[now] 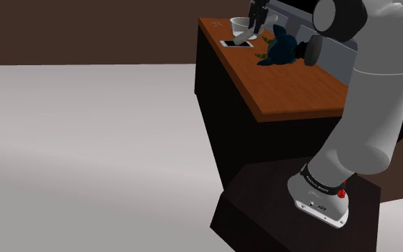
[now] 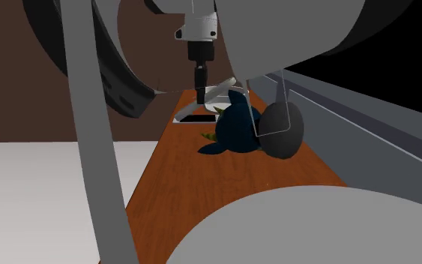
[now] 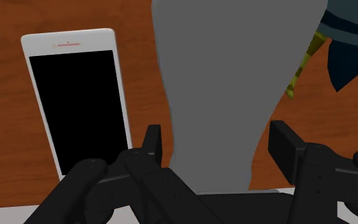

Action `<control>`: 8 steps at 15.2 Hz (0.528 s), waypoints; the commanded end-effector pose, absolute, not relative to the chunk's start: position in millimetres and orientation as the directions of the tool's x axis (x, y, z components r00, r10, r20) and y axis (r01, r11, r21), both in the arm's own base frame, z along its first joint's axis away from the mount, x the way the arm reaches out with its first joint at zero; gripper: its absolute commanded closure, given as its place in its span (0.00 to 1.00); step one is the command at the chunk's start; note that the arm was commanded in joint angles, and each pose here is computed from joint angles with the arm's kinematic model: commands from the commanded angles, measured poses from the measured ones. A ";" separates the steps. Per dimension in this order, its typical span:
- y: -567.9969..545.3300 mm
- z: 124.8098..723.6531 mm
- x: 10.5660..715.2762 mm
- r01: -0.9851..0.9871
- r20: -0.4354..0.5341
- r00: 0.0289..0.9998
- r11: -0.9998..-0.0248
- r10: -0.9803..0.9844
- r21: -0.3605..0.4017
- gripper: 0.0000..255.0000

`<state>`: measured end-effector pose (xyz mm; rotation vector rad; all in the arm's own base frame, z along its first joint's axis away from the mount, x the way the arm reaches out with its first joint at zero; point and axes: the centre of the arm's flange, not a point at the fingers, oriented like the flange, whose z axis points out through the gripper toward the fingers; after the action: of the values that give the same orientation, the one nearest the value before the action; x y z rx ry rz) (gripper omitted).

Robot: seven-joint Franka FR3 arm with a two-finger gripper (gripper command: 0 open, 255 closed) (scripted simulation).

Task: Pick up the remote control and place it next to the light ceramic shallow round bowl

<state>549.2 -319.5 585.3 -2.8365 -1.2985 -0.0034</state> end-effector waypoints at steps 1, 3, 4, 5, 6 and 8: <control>-318.2 574.3 550.0 0.757 0.011 0.654 -0.654 0.757 -0.019 1.00; -318.2 563.8 550.0 0.757 0.011 0.654 -0.654 0.757 -0.019 1.00; -318.2 558.5 550.0 0.757 0.011 0.654 -0.654 0.757 -0.019 1.00; -318.2 553.2 550.0 0.757 0.011 0.654 -0.654 0.757 -0.019 1.00; -318.2 547.9 550.0 0.757 0.011 0.654 -0.654 0.757 -0.019 1.00; -318.2 537.4 550.0 0.757 0.011 0.654 -0.654 0.757 -0.019 1.00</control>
<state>550.0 -319.1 547.2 -2.8430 -1.2989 -0.0108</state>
